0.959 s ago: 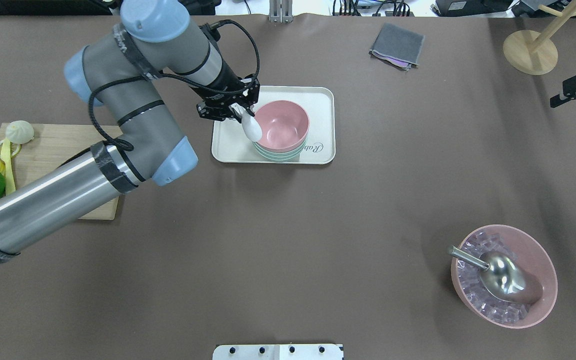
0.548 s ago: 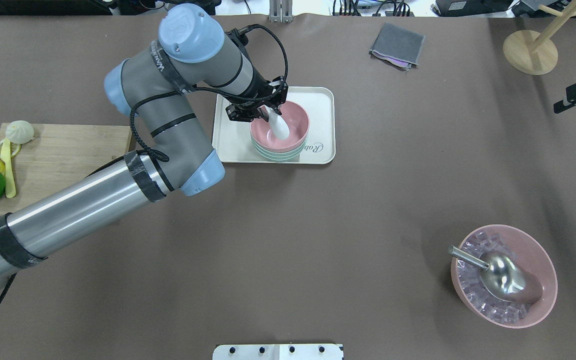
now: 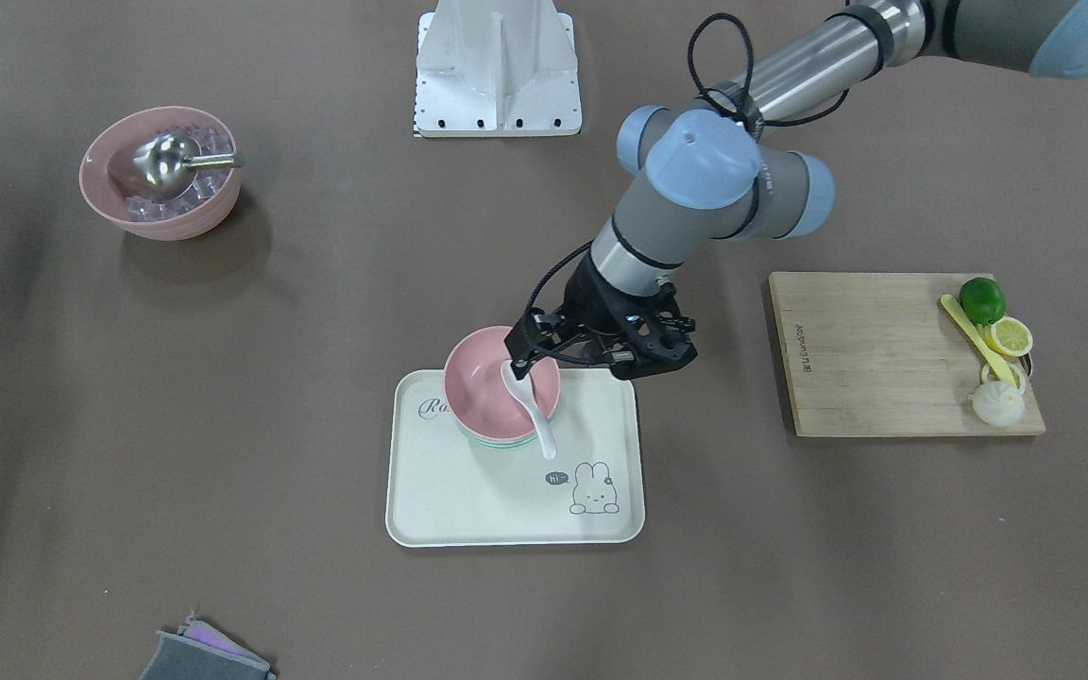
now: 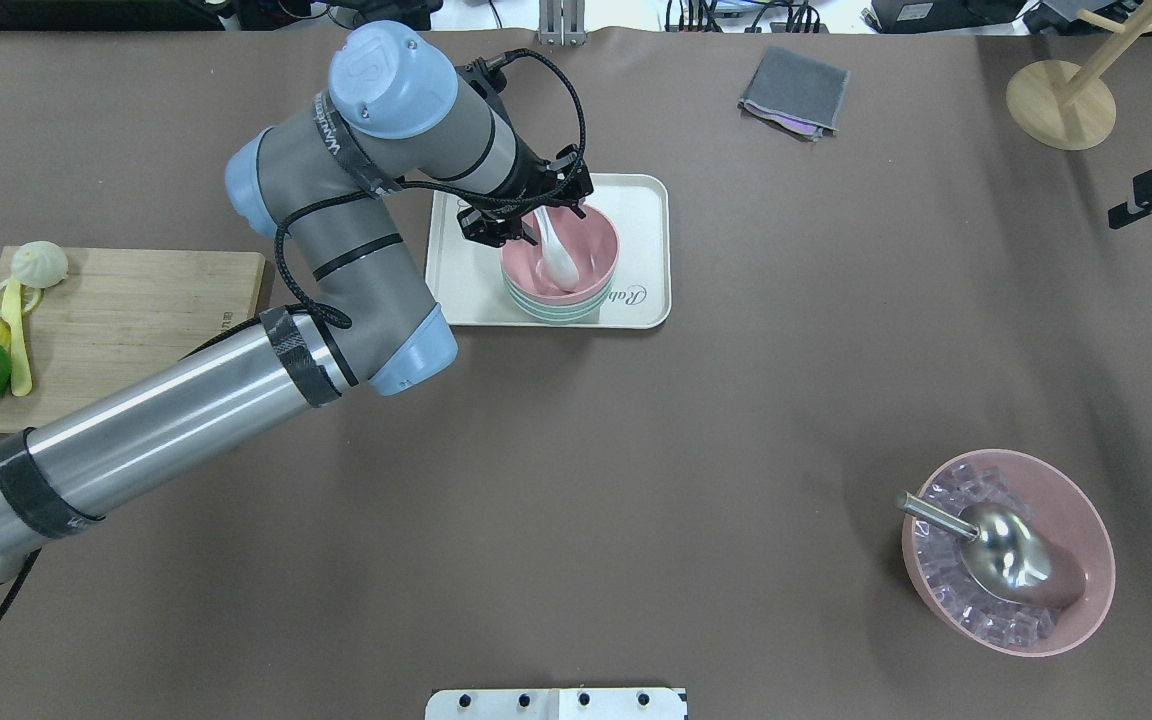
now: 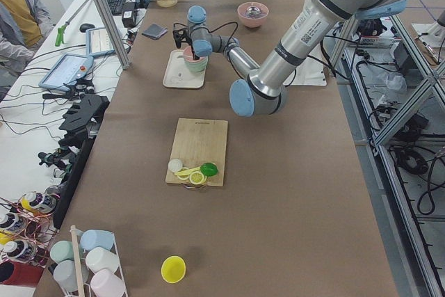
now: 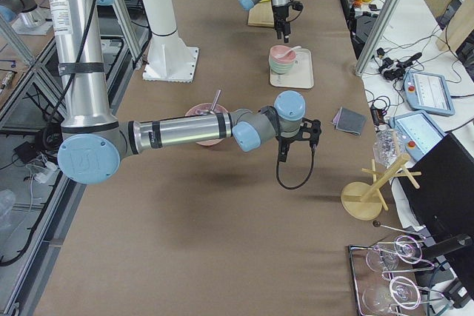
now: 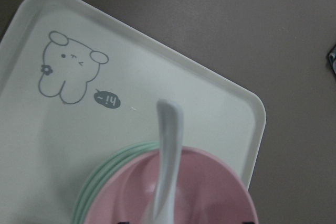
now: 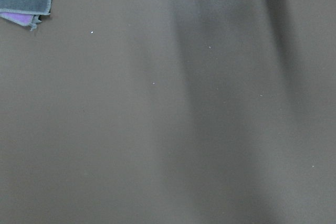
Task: Stack pink bowl on green and place spoon
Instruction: 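Open the left gripper and withdraw it from the pink bowl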
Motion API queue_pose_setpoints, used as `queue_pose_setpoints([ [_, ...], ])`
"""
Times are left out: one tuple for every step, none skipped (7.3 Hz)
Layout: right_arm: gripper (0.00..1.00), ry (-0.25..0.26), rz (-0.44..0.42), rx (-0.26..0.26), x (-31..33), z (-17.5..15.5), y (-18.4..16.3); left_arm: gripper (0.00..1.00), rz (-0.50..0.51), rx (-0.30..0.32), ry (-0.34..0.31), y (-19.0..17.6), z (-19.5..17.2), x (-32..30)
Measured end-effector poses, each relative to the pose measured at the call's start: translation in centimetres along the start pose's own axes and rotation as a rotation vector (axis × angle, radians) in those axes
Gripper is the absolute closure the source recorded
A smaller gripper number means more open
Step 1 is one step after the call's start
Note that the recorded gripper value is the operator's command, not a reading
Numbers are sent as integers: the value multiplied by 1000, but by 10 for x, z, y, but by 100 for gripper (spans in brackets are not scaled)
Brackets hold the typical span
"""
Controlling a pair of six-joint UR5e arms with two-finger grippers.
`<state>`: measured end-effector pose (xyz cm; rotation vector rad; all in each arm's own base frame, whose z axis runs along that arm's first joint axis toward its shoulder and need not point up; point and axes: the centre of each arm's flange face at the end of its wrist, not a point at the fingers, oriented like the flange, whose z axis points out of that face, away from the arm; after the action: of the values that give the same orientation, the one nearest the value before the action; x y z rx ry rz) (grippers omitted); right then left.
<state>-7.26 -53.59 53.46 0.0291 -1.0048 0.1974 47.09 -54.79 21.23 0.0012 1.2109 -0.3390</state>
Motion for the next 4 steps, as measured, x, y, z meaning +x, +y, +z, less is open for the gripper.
queue_pose_setpoints([
  [0, 4, -2, 3, 5, -1, 1, 2, 56, -30, -6, -10, -32, -49],
  [0, 9, -18, 4, 12, -2, 3, 2, 108, -47, -20, -21, -65, -105],
  [0, 14, -44, 8, 22, -5, 5, 2, 169, -56, -52, -22, -93, -170],
  [0, 22, -75, 14, 37, -9, 7, 2, 255, -62, -100, -14, -119, -244],
])
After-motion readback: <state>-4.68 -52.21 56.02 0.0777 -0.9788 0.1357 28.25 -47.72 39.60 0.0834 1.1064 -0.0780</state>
